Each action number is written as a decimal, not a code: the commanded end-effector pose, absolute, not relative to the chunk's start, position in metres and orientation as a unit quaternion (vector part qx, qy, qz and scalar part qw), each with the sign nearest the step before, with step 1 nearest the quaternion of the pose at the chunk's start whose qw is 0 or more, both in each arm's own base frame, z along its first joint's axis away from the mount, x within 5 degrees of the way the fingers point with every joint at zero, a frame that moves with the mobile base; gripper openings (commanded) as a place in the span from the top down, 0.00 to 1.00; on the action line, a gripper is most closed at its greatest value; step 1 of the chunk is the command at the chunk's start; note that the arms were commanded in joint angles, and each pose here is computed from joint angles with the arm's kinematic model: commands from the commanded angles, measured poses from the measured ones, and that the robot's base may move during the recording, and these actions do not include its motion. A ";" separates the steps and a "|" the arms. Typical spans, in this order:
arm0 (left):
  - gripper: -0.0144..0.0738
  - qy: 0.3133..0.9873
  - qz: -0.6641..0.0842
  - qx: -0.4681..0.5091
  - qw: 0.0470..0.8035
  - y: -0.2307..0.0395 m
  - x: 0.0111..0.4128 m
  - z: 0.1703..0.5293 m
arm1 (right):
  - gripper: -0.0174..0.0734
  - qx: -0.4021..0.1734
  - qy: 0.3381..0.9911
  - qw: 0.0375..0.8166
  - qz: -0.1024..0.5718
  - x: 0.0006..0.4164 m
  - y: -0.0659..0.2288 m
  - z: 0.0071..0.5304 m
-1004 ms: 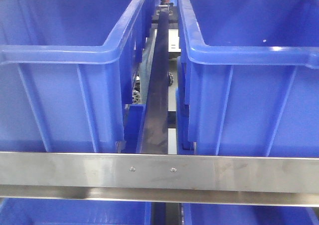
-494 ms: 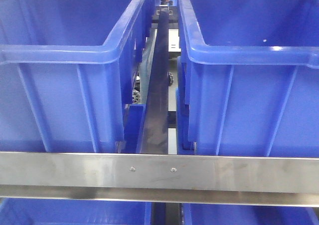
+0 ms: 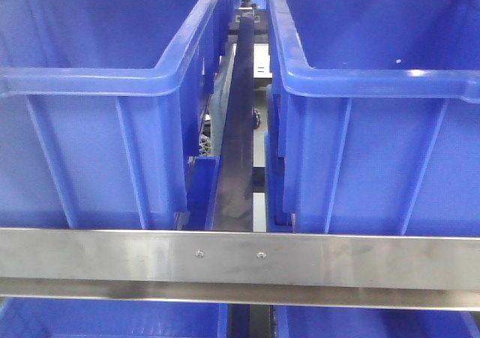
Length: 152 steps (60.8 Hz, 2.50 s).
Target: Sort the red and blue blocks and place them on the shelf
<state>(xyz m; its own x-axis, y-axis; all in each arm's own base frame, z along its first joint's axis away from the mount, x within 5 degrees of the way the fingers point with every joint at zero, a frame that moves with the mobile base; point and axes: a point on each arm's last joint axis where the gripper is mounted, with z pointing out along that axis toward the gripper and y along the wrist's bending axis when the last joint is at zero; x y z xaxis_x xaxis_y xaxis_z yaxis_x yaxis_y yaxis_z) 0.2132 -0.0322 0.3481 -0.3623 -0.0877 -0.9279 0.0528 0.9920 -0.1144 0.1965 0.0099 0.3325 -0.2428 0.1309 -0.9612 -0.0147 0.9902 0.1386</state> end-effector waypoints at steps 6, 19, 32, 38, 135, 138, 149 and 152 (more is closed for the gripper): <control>0.23 0.784 -0.080 -0.002 0.616 -0.035 0.212 0.371 | 0.34 0.031 0.741 0.668 0.060 0.197 0.009 0.356; 0.70 0.779 -0.079 -0.005 0.621 -0.032 0.203 0.377 | 0.73 0.032 0.741 0.668 0.060 0.197 0.009 0.356; 0.70 0.766 -0.081 -0.008 0.637 -0.029 0.188 0.387 | 0.76 0.032 0.741 0.668 0.060 0.190 0.009 0.358; 0.70 0.768 -0.078 -0.010 0.636 -0.027 0.182 0.386 | 0.76 0.032 0.737 0.673 0.060 0.180 0.008 0.360; 0.70 0.758 -0.081 -0.015 0.647 -0.010 0.095 0.315 | 0.75 0.035 0.720 0.690 0.058 0.055 0.002 0.311; 0.70 0.758 -0.081 -0.015 0.647 -0.010 0.095 0.315 | 0.75 0.035 0.720 0.690 0.058 0.055 0.002 0.311; 0.70 0.758 -0.081 -0.015 0.647 -0.010 0.095 0.315 | 0.75 0.035 0.720 0.690 0.058 0.055 0.002 0.311; 0.70 0.758 -0.081 -0.015 0.647 -0.010 0.095 0.315 | 0.75 0.035 0.720 0.690 0.058 0.055 0.002 0.311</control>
<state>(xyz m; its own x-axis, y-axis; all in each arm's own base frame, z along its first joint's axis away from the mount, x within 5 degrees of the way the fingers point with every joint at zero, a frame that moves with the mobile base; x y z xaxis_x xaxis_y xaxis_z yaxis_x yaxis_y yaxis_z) 0.0945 -0.0082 0.2997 -0.2545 -0.1175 -0.9599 0.0445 0.9901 -0.1330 0.0546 0.0019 0.2953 -0.1445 0.1379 -0.9798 -0.0213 0.9896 0.1425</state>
